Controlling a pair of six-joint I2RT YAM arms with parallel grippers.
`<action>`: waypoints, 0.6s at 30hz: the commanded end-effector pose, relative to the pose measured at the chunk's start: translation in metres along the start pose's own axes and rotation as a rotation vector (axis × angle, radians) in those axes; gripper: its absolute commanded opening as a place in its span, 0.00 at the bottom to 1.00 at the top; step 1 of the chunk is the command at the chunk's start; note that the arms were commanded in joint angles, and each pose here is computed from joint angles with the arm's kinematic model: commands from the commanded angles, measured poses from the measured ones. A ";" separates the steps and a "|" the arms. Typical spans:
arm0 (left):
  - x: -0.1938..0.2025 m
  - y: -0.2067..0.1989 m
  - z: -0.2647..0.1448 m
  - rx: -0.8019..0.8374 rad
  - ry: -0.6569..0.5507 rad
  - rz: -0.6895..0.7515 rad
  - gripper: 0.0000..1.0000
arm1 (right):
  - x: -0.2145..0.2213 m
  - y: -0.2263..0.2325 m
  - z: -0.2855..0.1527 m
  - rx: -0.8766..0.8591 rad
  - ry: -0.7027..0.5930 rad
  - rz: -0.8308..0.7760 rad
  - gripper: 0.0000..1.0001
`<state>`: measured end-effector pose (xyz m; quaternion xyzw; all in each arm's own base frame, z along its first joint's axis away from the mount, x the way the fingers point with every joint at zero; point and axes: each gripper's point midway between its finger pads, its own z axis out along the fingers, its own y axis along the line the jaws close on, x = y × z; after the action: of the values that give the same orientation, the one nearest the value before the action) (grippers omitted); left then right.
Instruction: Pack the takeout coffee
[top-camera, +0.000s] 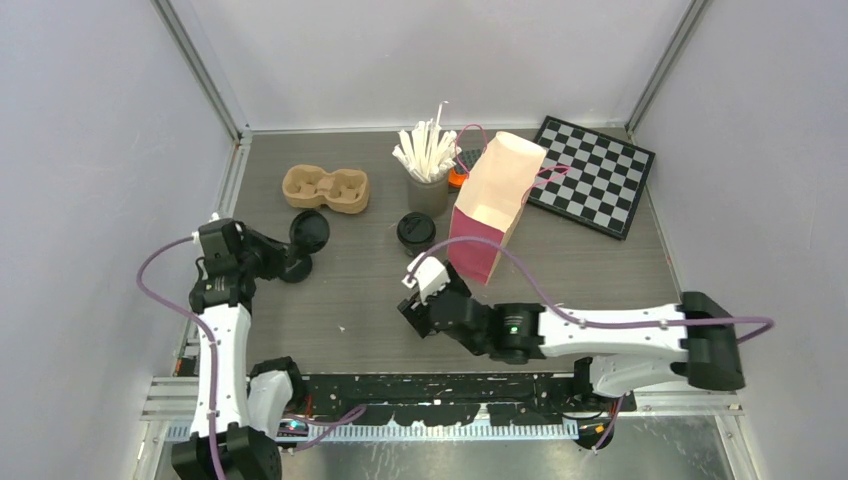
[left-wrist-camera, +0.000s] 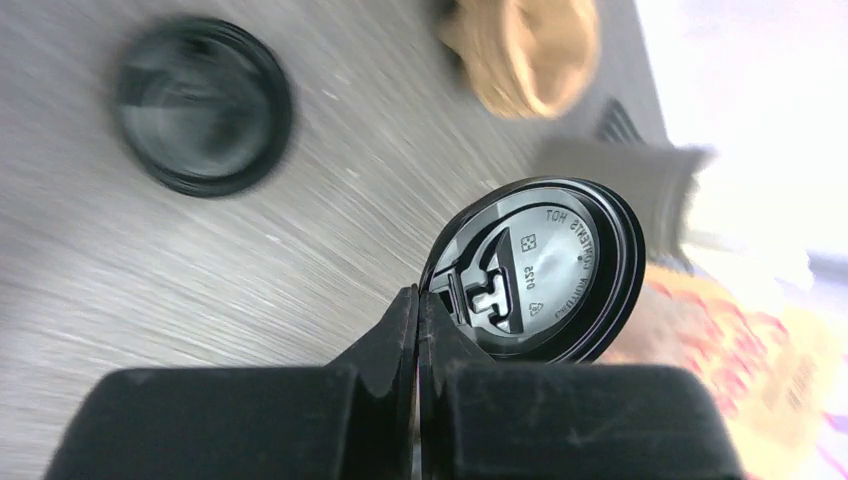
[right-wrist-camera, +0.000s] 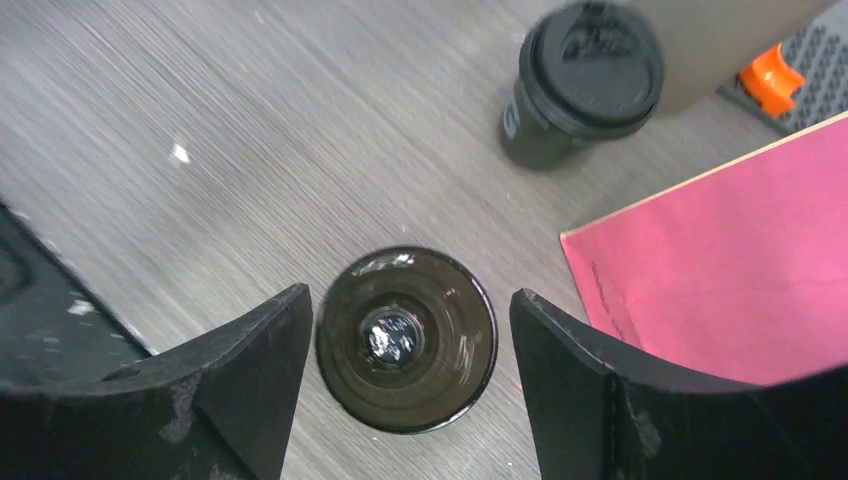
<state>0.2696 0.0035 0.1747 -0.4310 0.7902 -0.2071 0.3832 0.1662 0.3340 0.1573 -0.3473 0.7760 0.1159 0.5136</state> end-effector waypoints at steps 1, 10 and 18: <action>0.046 -0.061 -0.036 0.357 0.265 0.017 0.00 | -0.063 -0.003 -0.037 -0.120 -0.207 0.124 0.77; 0.117 -0.108 -0.114 0.786 0.640 0.013 0.00 | -0.112 0.017 -0.090 -0.400 -0.514 0.053 0.82; 0.154 -0.108 -0.151 0.875 0.909 0.069 0.00 | -0.120 -0.002 -0.098 -0.289 -0.747 -0.210 0.90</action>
<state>0.1794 -0.1729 0.2576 -0.1401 0.7440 -0.6215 0.2013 0.1191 0.3356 0.2513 -0.4342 0.5756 0.3115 0.6190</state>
